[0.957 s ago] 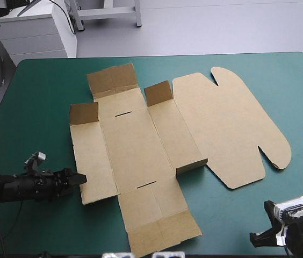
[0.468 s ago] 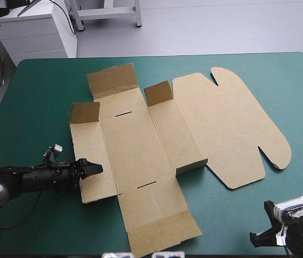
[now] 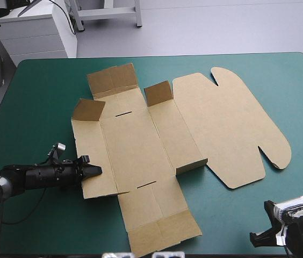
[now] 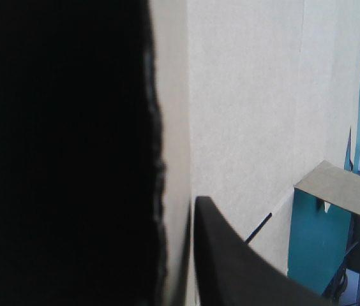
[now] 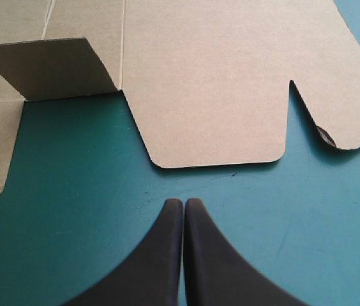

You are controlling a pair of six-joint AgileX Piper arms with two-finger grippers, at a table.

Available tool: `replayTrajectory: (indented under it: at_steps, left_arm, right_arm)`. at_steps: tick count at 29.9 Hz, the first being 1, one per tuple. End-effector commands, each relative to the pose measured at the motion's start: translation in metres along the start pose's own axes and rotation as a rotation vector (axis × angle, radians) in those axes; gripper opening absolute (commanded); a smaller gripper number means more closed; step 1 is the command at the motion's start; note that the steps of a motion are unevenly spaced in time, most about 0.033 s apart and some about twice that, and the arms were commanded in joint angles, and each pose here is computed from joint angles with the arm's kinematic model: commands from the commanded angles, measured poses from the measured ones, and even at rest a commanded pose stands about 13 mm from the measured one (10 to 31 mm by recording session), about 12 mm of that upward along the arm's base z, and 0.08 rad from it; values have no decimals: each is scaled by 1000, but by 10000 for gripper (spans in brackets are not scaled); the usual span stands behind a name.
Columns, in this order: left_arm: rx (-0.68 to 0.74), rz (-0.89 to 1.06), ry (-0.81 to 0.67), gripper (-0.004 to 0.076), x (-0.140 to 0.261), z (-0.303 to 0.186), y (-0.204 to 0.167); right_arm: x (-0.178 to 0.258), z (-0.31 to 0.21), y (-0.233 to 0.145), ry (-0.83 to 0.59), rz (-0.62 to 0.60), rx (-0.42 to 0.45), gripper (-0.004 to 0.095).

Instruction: Fold the box

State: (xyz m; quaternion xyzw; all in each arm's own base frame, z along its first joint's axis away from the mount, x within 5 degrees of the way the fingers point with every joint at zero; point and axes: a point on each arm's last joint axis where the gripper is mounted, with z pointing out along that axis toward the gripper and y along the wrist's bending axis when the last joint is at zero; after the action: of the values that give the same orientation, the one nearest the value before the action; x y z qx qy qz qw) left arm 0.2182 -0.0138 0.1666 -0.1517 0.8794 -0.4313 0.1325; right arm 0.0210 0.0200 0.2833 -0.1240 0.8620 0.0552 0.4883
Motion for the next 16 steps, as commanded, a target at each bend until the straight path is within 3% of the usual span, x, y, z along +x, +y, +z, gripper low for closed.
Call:
replayTrajectory:
  at_steps: [1, 8, 16]
  left_arm:
    - [30, 70, -26, -5, -4, 3, -2]
    - [83, 105, -69, -7, -11, 2, -8]
    - [197, 295, -22, -8, -18, -4, -28]
  right_arm:
    - [-12, -3, -2, -73, 0, 11, -4]
    - [-12, -3, -2, -73, 0, 11, -4]
    - [-12, -3, -2, -73, 0, 11, -4]
